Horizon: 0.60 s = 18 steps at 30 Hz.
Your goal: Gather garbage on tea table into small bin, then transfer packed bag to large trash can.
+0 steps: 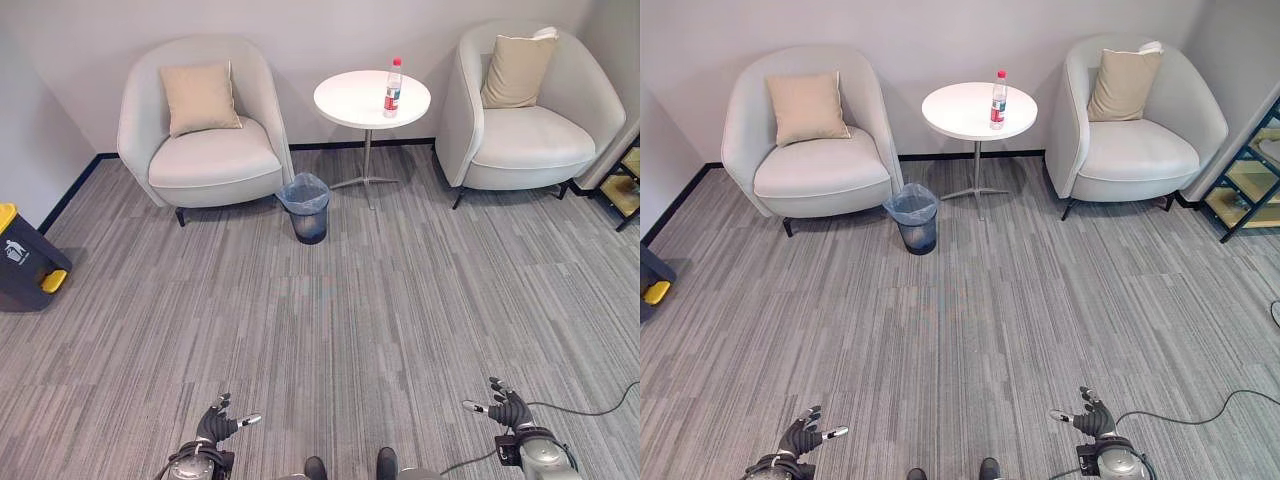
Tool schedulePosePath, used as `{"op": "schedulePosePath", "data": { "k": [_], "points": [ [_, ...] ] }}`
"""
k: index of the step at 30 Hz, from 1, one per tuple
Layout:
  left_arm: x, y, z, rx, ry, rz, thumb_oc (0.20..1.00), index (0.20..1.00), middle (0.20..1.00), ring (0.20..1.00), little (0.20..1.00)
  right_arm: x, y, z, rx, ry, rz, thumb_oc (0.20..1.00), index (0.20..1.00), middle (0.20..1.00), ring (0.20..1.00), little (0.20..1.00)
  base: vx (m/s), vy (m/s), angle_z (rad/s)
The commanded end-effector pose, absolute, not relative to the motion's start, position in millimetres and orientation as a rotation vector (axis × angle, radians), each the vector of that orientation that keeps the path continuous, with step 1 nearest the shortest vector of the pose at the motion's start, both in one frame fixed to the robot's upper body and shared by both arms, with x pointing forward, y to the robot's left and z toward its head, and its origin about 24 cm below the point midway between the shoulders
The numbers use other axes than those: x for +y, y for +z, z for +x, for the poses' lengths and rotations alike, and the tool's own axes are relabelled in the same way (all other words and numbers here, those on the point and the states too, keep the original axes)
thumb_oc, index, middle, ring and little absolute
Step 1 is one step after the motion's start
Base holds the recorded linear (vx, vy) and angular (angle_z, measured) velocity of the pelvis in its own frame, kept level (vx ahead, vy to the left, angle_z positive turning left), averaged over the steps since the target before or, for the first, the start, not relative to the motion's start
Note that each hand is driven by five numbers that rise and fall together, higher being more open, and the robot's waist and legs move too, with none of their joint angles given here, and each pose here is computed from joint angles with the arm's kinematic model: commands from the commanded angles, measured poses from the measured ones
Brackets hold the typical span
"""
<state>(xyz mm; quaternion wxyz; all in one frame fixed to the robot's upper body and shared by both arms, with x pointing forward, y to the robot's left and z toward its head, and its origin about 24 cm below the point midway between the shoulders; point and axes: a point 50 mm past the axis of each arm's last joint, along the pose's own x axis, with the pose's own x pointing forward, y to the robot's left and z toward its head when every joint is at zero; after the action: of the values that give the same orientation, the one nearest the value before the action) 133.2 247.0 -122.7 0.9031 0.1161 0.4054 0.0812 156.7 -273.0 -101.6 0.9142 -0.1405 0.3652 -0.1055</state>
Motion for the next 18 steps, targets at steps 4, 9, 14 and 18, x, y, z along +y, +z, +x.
{"op": "schedulePosePath", "data": {
  "k": [4, 9, 14, 18],
  "points": [
    [250, -112, 149, 0.747, 0.227, 0.19, 1.0, 1.0, 1.0, 1.0, 1.0, -272, -88, 178, 0.639, -0.273, -0.218, 1.0, 1.0, 1.0, 1.0, 1.0, 0.03, 0.02, -0.05],
    [250, -108, 155, 0.723, 0.225, 0.19, 1.0, 1.0, 1.0, 1.0, 1.0, -270, -85, 184, 0.623, -0.261, -0.217, 1.0, 1.0, 1.0, 1.0, 1.0, 0.04, 0.052, -0.04],
    [252, -101, 163, 0.68, 0.233, 0.191, 1.0, 1.0, 1.0, 1.0, 1.0, -267, -79, 193, 0.588, -0.259, -0.217, 1.0, 1.0, 1.0, 1.0, 1.0, 0.06, 0.072, -0.03],
    [253, -98, 167, 0.664, 0.227, 0.205, 1.0, 1.0, 1.0, 1.0, 1.0, -265, -77, 198, 0.58, -0.248, -0.228, 1.0, 1.0, 1.0, 1.0, 1.0, 0.1, 0.111, -0.06]
  ]
}}
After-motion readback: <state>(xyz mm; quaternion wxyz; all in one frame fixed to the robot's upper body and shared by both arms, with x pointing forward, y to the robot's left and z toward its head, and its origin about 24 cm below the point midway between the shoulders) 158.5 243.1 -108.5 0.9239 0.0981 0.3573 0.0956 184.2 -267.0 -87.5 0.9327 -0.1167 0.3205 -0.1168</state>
